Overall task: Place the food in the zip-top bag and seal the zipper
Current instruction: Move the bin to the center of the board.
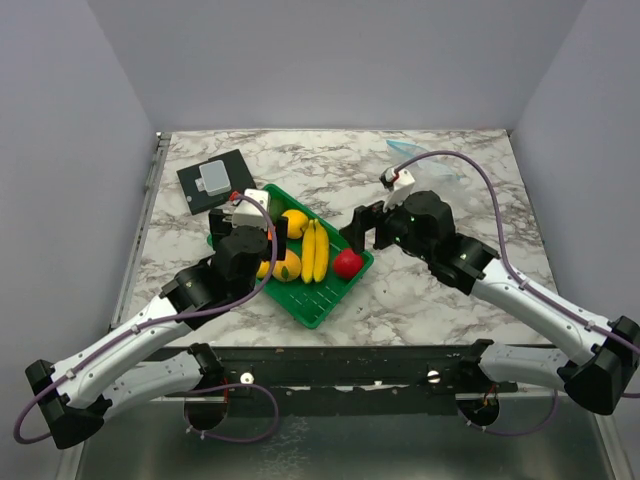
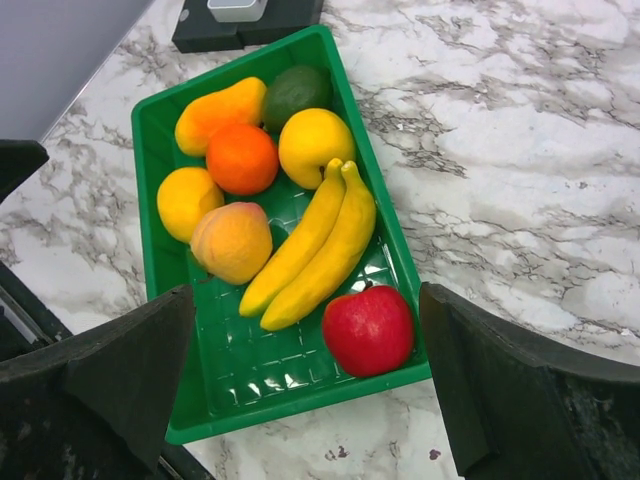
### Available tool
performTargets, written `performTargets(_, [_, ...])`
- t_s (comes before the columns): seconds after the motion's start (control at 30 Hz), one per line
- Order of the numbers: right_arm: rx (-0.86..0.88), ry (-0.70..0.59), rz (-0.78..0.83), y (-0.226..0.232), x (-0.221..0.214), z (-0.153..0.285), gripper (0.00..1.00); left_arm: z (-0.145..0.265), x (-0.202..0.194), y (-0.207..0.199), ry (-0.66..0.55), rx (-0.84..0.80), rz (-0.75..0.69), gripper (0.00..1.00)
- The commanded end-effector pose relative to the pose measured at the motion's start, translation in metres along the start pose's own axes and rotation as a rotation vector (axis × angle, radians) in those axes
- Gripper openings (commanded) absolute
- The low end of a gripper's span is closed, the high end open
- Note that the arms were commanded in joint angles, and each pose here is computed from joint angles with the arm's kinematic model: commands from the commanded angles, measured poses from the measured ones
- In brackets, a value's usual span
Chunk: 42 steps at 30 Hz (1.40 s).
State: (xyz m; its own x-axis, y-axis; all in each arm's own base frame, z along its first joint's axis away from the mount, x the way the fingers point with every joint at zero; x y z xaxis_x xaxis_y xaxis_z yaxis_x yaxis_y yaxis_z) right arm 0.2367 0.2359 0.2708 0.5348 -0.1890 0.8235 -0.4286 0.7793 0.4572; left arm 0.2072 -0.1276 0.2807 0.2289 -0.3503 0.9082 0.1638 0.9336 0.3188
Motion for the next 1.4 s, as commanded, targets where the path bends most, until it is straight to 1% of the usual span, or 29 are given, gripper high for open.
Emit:
performTargets(0.0, [0.068, 0.03, 0.039, 0.012, 0.003, 0.001, 1.0, 0.001, -0.007, 0.011, 0.016, 0.075, -0.012, 0.99])
performTargets(0.13, [0.168, 0.061, 0.075, 0.021, -0.004, 0.001, 1.0, 0.002, -0.007, 0.012, 0.012, 0.074, -0.004, 0.99])
performTargets(0.23, [0.211, 0.109, 0.086, 0.026, -0.011, -0.004, 1.0, 0.004, -0.007, 0.015, 0.007, 0.087, 0.007, 0.99])
performTargets(0.4, [0.245, 0.136, 0.099, 0.037, -0.019, -0.011, 1.0, 0.009, -0.007, 0.028, -0.005, 0.16, 0.034, 0.99])
performTargets(0.63, [0.274, 0.205, 0.129, 0.059, -0.04, -0.026, 0.95, 0.016, -0.006, 0.044, -0.021, 0.243, 0.069, 0.99])
performTargets(0.87, [0.313, 0.304, 0.164, 0.084, -0.065, -0.044, 0.85, 0.025, -0.005, 0.057, -0.048, 0.292, 0.114, 0.99])
performTargets(0.93, [0.322, 0.33, 0.173, 0.09, -0.073, -0.049, 0.84, 0.026, -0.005, 0.06, -0.051, 0.303, 0.12, 0.99])
performTargets(1.1, [0.345, 0.393, 0.168, 0.104, -0.093, -0.064, 0.76, 0.031, -0.005, 0.067, -0.067, 0.328, 0.15, 0.99])
performTargets(1.37, [0.351, 0.463, 0.167, 0.119, -0.122, -0.087, 0.71, 0.035, -0.005, 0.071, -0.075, 0.34, 0.165, 0.99])
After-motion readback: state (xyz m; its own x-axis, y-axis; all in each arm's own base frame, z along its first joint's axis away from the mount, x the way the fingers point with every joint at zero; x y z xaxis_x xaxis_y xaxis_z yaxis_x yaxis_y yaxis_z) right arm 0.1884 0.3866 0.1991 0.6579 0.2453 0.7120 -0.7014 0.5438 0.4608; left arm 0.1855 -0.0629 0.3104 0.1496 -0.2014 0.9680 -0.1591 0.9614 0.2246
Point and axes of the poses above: each gripper's point midway between its finger pads, its own z axis back along the fingers, its own y axis along the line the jaws close on, x = y × z, the point moved 5 cm from there along z, back along the fingers, and after that the axes turned 15 degrees about -z, right-handed, at the moved point
